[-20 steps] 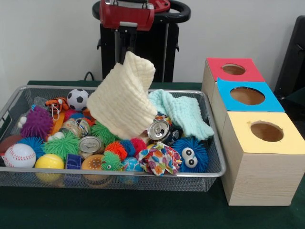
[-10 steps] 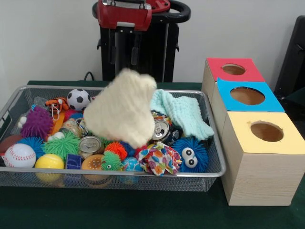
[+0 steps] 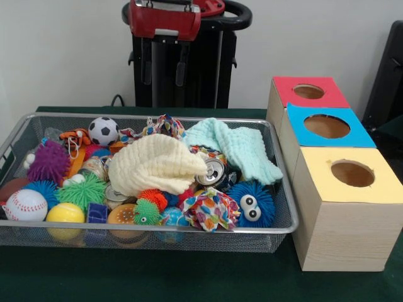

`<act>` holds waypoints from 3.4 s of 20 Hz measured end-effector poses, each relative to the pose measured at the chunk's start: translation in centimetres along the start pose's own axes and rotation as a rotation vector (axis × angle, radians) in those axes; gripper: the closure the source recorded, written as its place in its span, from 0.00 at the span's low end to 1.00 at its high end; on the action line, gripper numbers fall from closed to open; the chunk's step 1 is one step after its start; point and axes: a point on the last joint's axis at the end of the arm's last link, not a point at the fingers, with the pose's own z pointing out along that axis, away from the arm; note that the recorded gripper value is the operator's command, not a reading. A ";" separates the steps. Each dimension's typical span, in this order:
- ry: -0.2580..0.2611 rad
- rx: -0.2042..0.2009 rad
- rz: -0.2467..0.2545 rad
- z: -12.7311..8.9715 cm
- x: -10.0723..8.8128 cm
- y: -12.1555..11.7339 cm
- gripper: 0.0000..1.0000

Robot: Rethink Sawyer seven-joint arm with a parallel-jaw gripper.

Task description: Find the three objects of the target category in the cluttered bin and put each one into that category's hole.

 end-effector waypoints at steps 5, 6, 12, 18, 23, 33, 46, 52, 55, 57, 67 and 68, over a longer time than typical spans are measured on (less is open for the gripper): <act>0.000 0.002 -0.004 0.0 0.0 0.0 0.00; -0.001 0.004 -0.008 0.0 0.0 -0.1 0.00; -0.004 0.032 -0.066 0.7 0.4 -0.9 0.00; 0.003 0.053 -0.087 1.8 1.4 -2.9 0.00; 0.014 0.068 -0.091 2.5 2.6 -4.7 0.00; 0.035 0.110 -0.135 2.9 5.1 -7.1 0.00; 0.111 0.131 -0.283 6.1 8.5 -6.3 0.00; 0.133 0.138 -0.296 7.6 9.1 -6.8 0.00; 0.137 0.138 -0.282 7.9 9.4 -7.5 0.00; 0.139 0.140 -0.272 8.0 9.6 -8.0 0.00; 0.130 0.170 -0.235 7.8 9.6 -10.6 0.00; 0.128 0.174 -0.233 7.8 9.5 -10.9 0.00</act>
